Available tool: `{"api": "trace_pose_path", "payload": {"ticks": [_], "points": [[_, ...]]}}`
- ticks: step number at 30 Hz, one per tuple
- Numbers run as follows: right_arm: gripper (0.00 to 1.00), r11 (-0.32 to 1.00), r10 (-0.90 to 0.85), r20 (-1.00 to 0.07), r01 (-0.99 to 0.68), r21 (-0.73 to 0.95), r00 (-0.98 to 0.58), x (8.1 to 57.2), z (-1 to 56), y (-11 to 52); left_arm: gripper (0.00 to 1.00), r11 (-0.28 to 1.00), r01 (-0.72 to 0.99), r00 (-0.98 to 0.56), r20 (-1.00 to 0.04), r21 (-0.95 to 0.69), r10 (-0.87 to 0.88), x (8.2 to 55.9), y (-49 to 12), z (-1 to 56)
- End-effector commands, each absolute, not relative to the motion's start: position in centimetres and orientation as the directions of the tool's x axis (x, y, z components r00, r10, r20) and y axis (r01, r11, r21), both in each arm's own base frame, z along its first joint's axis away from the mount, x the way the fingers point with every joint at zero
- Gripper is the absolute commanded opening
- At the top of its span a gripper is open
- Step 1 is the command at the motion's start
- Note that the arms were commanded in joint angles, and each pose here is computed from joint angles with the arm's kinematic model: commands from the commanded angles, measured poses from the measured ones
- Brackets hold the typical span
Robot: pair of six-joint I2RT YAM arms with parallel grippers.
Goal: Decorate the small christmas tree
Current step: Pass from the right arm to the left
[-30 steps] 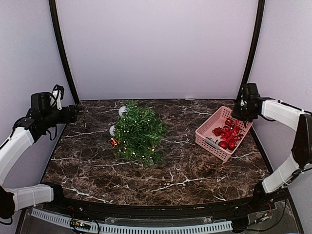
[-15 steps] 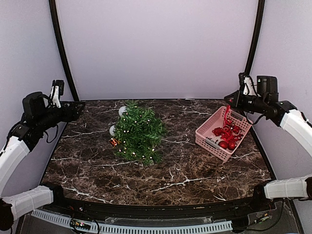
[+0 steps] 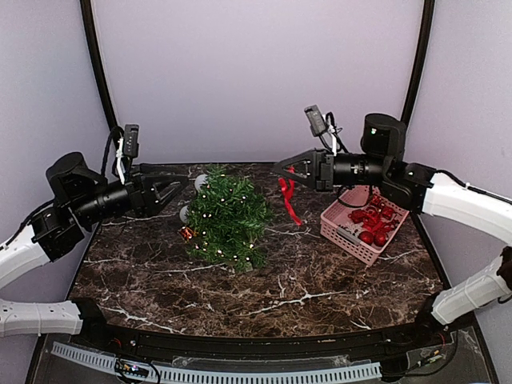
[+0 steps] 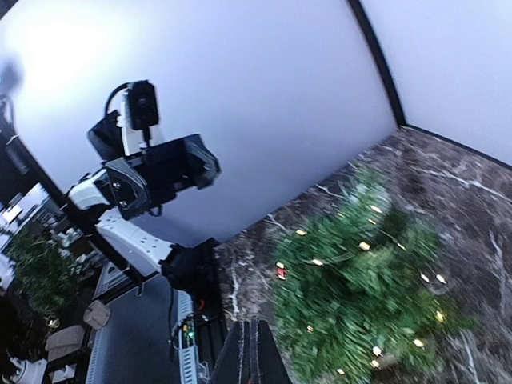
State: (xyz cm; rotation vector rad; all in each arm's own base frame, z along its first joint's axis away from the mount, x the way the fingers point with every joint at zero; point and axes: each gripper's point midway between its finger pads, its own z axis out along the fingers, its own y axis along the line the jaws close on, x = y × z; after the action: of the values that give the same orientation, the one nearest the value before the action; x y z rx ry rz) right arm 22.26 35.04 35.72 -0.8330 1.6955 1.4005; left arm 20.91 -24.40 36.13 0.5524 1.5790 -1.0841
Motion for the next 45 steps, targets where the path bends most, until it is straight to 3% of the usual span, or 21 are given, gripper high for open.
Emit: {"api": "trace_pose_path", "payload": {"ticks": [1, 5, 10, 17, 21, 26, 30, 33, 35, 37, 39, 40, 42, 45], "points": [[0.00, -0.103, 0.139, -0.945, -0.954, 0.282, -0.295, 17.8, 44.3, 38.1, 0.78, 0.211, 0.913, -0.279, -0.912, -0.349, -0.302, 17.2, -27.6, 40.7], [0.00, -0.204, 0.179, -0.948, -0.953, 0.226, -0.263, 16.1, 46.2, 40.1, 0.80, 0.092, 0.943, -0.284, -0.916, -0.321, -0.282, 15.3, -30.4, 40.9], [0.00, -0.303, 0.191, -0.945, -0.932, 0.199, -0.264, 14.3, 47.3, 41.4, 0.85, 0.047, 0.950, -0.291, -0.929, -0.309, -0.227, 15.0, -32.8, 39.7], [0.00, -0.334, 0.181, -0.945, -0.921, 0.201, -0.272, 13.3, 47.3, 42.1, 0.87, -0.021, 0.957, -0.287, -0.934, -0.289, -0.212, 14.4, -34.5, 39.7], [0.00, -0.343, 0.191, -0.943, -0.919, 0.195, -0.272, 12.9, 47.6, 41.9, 0.82, -0.039, 0.956, -0.294, -0.937, -0.291, -0.189, 14.5, -35.6, 39.0], [0.00, -0.344, 0.192, -0.942, -0.918, 0.197, -0.274, 12.8, 47.6, 41.9, 0.66, -0.081, 0.956, -0.293, -0.938, -0.283, -0.183, 13.9, -36.5, 39.2], [0.00, -0.319, 0.194, -0.943, -0.926, 0.202, -0.272, 13.1, 47.4, 41.8, 0.40, -0.089, 0.955, -0.294, -0.938, -0.283, -0.181, 13.7, -36.6, 39.2], [0.00, -0.237, 0.203, -0.941, -0.946, 0.221, -0.271, 14.3, 46.7, 41.8, 0.13, -0.083, 0.954, -0.297, -0.937, -0.287, -0.185, 13.7, -36.4, 39.1], [0.00, -0.174, 0.217, -0.937, -0.956, 0.237, -0.272, 15.1, 46.3, 41.3, 0.02, -0.067, 0.954, -0.301, -0.934, -0.294, -0.190, 13.7, -36.1, 38.9], [0.00, -0.107, 0.235, -0.929, -0.958, 0.268, -0.286, 16.1, 45.6, 40.6, 0.00, -0.036, 0.955, -0.296, -0.934, -0.295, -0.200, 13.9, -35.5, 38.7], [0.19, -0.051, 0.241, -0.922, -0.953, 0.300, -0.303, 17.0, 44.7, 39.5, 0.00, 0.030, 0.948, -0.308, -0.937, -0.317, -0.166, 14.5, -35.1, 37.5], [0.43, -0.020, 0.234, -0.921, -0.948, 0.317, -0.313, 17.5, 44.0, 39.0, 0.00, 0.053, 0.947, -0.306, -0.940, -0.317, -0.155, 14.6, -34.8, 37.4], [0.65, 0.066, 0.198, -0.929, -0.942, 0.330, -0.312, 18.2, 42.6, 38.0, 0.00, 0.119, 0.938, -0.317, -0.945, -0.324, -0.074, 15.0, -34.6, 35.7], [0.73, 0.180, 0.076, -0.949, -0.932, 0.315, -0.306, 18.6, 40.3, 37.0, 0.00, 0.157, 0.934, -0.341, -0.934, -0.322, 0.107, 14.6, -34.4, 32.8]]}}
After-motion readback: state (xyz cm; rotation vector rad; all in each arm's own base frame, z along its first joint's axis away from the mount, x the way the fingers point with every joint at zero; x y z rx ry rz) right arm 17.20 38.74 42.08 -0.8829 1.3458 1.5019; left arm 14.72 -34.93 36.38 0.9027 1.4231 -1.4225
